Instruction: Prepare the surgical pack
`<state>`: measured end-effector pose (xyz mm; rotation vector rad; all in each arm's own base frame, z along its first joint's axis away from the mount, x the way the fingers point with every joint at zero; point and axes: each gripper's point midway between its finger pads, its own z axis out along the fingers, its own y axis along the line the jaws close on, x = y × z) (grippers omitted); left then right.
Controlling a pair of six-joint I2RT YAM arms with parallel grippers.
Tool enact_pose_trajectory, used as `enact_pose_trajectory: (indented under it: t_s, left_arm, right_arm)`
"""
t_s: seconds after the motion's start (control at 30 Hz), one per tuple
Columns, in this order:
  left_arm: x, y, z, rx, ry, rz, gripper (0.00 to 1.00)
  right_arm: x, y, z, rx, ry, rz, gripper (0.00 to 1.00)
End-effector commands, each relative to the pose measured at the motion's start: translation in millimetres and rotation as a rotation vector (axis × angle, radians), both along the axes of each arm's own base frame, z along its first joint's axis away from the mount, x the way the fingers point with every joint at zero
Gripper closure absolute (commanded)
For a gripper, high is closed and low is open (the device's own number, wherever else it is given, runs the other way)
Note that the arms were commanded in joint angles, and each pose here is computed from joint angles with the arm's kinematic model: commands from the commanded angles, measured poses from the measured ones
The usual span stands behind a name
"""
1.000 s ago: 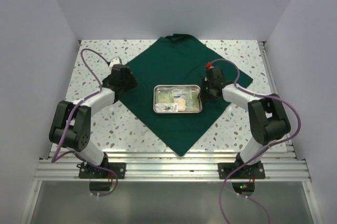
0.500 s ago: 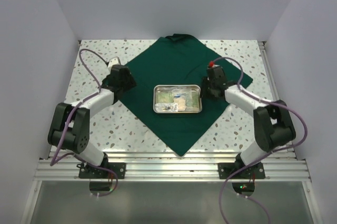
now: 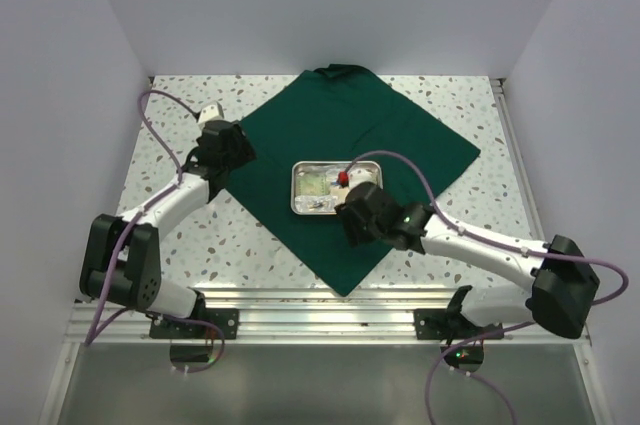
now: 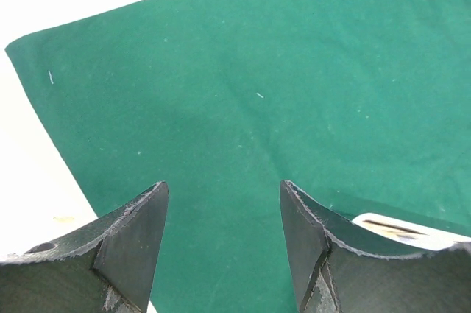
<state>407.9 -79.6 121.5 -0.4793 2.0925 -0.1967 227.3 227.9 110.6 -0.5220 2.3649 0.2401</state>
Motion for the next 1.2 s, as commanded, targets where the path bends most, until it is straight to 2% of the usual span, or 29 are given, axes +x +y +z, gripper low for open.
enact_pose_trajectory:
  t_s: [0.0,0.17,0.43,0.6,0.83,0.97,1.07,1.17]
  left_arm:
    - [-2.4,1.1,15.1,0.009,-0.04,-0.019,0.34]
    - [-3.3,1.0,18.8,0.01,-0.05,-0.021,0.34]
    - [-4.4,-1.2,18.0,0.006,-0.048,-0.033,0.34]
    - [-5.4,0.2,16.6,0.015,-0.045,-0.029,0.34]
    - [-4.2,-0.4,13.4,0.019,-0.04,-0.03,0.34]
    - [-3.1,1.1,12.9,0.024,-0.039,-0.024,0.33]
    - [-3.3,1.1,12.6,0.026,-0.039,-0.024,0.33]
    - [-2.6,1.8,11.3,0.031,-0.035,-0.021,0.33]
  right_arm:
    - [-44.1,-2.0,-20.8,-0.044,0.051,0.043,0.39]
    - [-93.3,22.2,-45.1,-0.036,0.088,0.138,0.39]
    - [-133.8,43.9,-68.0,-0.071,0.13,0.206,0.43]
    - [-145.8,47.5,-77.8,-0.091,0.141,0.23,0.43]
    - [-142.3,45.0,-90.0,-0.147,0.124,0.249,0.45]
    - [-135.4,36.6,-100.5,-0.232,0.1,0.239,0.56]
    - [-131.4,37.5,-100.4,-0.245,0.079,0.24,0.59]
    - [-126.9,38.8,-97.1,-0.255,0.056,0.228,0.79]
